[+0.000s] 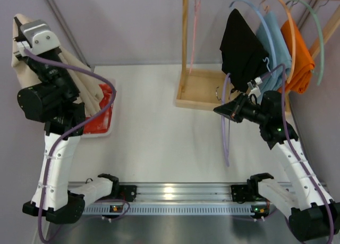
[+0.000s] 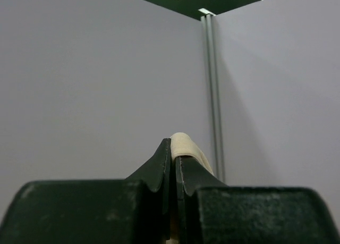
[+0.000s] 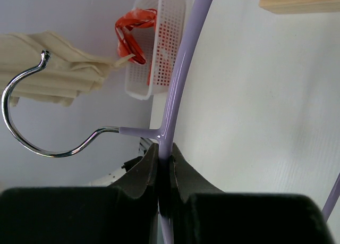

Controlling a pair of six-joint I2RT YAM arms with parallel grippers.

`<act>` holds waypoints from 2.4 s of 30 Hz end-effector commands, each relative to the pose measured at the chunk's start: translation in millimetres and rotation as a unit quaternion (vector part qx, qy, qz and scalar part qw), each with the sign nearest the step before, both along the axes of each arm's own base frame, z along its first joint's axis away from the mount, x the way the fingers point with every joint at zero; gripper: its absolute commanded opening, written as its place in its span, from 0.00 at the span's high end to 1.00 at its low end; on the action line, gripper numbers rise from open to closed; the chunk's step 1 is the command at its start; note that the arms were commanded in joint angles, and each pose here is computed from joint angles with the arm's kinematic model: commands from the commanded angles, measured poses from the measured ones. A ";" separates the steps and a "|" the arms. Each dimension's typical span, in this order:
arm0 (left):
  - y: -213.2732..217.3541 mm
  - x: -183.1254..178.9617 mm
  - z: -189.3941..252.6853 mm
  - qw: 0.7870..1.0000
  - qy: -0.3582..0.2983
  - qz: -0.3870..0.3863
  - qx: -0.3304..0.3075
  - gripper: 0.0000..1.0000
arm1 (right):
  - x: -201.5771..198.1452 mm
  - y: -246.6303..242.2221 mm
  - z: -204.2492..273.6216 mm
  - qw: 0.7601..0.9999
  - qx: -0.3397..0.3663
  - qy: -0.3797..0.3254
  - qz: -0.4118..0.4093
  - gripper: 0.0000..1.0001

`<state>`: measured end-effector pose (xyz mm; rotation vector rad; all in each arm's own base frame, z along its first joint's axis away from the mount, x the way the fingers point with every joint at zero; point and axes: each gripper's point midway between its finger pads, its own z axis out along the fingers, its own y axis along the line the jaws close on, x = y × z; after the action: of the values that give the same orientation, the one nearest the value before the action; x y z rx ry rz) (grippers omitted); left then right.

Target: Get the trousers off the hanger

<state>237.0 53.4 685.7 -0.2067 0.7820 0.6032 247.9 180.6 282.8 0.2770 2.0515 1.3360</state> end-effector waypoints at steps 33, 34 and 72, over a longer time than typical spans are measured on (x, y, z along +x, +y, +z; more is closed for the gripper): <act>105.6 80.2 -244.0 0.962 0.250 0.109 0.019 1.00 | -3.0 0.0 39.3 0.998 -0.006 -0.067 0.010 1.00; 104.4 82.5 -264.0 0.959 0.265 0.097 0.005 1.00 | -2.4 -0.1 39.6 0.998 -0.006 -0.067 0.009 1.00; -97.1 53.2 -202.3 0.829 0.308 -0.466 -0.022 0.15 | -4.1 15.8 164.6 0.984 0.098 -0.150 0.016 1.00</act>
<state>314.3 5.2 464.0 0.2185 1.4303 -0.0580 245.5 182.7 400.6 0.1823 1.8134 1.3702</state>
